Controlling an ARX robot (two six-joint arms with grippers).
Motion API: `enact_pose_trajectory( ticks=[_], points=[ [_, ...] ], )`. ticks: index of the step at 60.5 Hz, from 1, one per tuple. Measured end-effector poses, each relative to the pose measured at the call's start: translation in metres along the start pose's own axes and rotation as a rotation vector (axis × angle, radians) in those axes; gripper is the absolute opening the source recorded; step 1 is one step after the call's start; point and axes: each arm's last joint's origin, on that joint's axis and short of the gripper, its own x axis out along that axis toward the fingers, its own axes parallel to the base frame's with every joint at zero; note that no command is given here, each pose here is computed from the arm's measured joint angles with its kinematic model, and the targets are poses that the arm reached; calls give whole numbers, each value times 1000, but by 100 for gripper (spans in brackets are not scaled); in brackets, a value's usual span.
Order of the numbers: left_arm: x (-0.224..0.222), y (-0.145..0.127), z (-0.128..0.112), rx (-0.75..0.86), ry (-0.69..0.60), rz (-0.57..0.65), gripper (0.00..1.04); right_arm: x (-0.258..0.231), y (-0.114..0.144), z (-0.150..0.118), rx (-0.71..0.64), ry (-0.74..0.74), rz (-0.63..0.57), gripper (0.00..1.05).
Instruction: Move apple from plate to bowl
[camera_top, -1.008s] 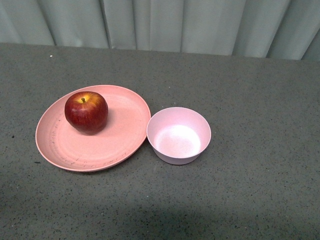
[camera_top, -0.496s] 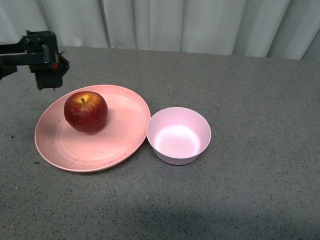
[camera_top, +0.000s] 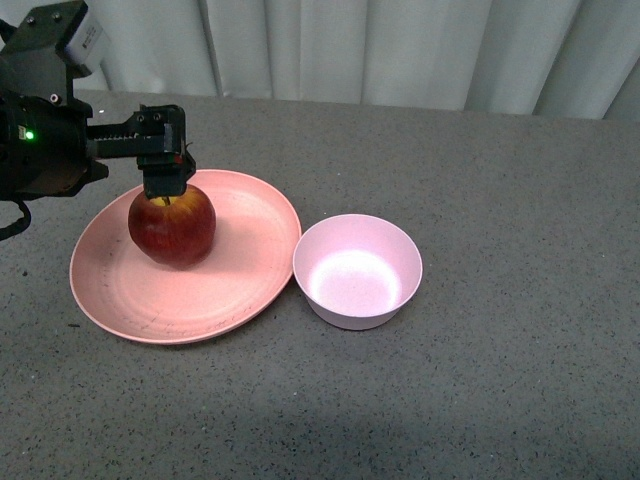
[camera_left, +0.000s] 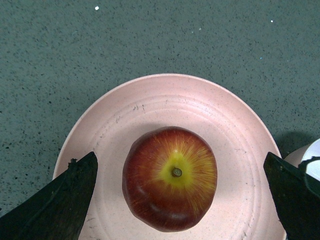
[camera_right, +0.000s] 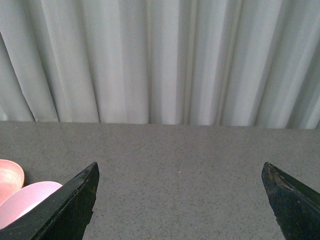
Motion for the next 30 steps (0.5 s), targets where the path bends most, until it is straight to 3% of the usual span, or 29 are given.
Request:
enact_pose_trajectory(
  ticks=[30],
  points=[
    [20, -2, -21, -9, 98, -17, 98, 0, 0, 0, 0, 0, 0, 95]
  ],
)
